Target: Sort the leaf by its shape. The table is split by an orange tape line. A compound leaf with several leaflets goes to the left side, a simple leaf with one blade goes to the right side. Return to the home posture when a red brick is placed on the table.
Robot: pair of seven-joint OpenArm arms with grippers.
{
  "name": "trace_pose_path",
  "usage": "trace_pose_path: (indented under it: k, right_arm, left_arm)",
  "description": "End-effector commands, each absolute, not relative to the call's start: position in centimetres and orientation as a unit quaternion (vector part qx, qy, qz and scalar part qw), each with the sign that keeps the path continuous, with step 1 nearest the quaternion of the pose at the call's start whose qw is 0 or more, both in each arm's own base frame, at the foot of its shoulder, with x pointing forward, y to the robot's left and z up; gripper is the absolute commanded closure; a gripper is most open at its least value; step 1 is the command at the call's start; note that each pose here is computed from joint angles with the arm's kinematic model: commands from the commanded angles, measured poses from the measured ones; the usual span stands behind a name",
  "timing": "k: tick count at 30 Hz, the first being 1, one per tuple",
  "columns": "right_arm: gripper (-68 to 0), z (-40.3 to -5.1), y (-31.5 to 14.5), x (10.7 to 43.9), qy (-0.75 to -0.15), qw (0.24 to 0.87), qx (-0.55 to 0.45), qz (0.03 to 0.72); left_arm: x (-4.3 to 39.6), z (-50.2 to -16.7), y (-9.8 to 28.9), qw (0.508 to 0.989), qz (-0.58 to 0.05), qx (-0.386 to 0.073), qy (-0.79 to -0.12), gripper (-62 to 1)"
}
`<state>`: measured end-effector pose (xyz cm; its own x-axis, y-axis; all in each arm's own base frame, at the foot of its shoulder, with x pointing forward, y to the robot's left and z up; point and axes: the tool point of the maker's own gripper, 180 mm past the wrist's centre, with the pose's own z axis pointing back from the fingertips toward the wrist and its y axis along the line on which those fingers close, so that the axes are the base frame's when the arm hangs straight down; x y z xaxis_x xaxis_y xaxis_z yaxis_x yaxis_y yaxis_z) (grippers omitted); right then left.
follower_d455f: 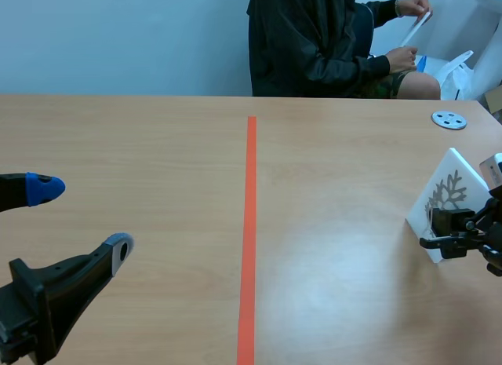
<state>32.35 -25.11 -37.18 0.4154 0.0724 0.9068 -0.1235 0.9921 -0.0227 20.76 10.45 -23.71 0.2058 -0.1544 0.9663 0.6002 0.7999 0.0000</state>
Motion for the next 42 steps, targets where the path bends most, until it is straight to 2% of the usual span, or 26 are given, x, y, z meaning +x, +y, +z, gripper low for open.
trace_pose_path:
  k: [1,7,14,21,27,31,35,38,42]
  right_arm:
    - [-30.9,-35.6,-25.6,33.3,-0.561,0.826,0.017,0.062]
    - [-42.4,-33.2,-26.4,34.0,-0.59,0.806,0.017,0.048]
    - [-55.9,-28.7,-26.9,34.7,-0.621,0.781,0.047,0.035]
    - [-56.5,-23.8,-25.9,34.5,-0.64,0.764,0.065,0.054]
    - [-56.5,-21.0,-22.6,32.7,-0.633,0.764,0.068,0.11]
    - [-57.4,-19.9,-20.3,30.9,-0.628,0.761,0.072,0.15]
    - [-57.8,-19.2,-17.0,28.8,-0.624,0.745,0.124,0.198]
    - [-57.8,-18.7,-16.0,28.0,-0.629,0.734,0.166,0.192]
    - [-57.8,-18.9,-15.6,28.0,-0.622,0.737,0.172,0.202]
  left_arm:
    - [20.9,-22.8,10.0,0.741,-0.25,-0.199,-0.591,-62.3]
    - [20.9,-22.8,10.0,0.741,-0.25,-0.199,-0.591,-62.3]
    - [20.9,-22.8,10.0,0.741,-0.25,-0.199,-0.591,-62.3]
    - [20.9,-22.8,10.0,0.741,-0.25,-0.199,-0.591,-62.3]
    - [20.9,-22.8,10.0,0.741,-0.25,-0.199,-0.591,-62.3]
    - [20.9,-22.8,10.0,0.741,-0.25,-0.199,-0.591,-62.3]
    - [20.9,-22.8,10.0,0.741,-0.25,-0.199,-0.591,-62.3]
    - [20.9,-22.8,10.0,0.741,-0.25,-0.199,-0.591,-62.3]
    - [20.9,-22.8,10.0,0.741,-0.25,-0.199,-0.591,-62.3]
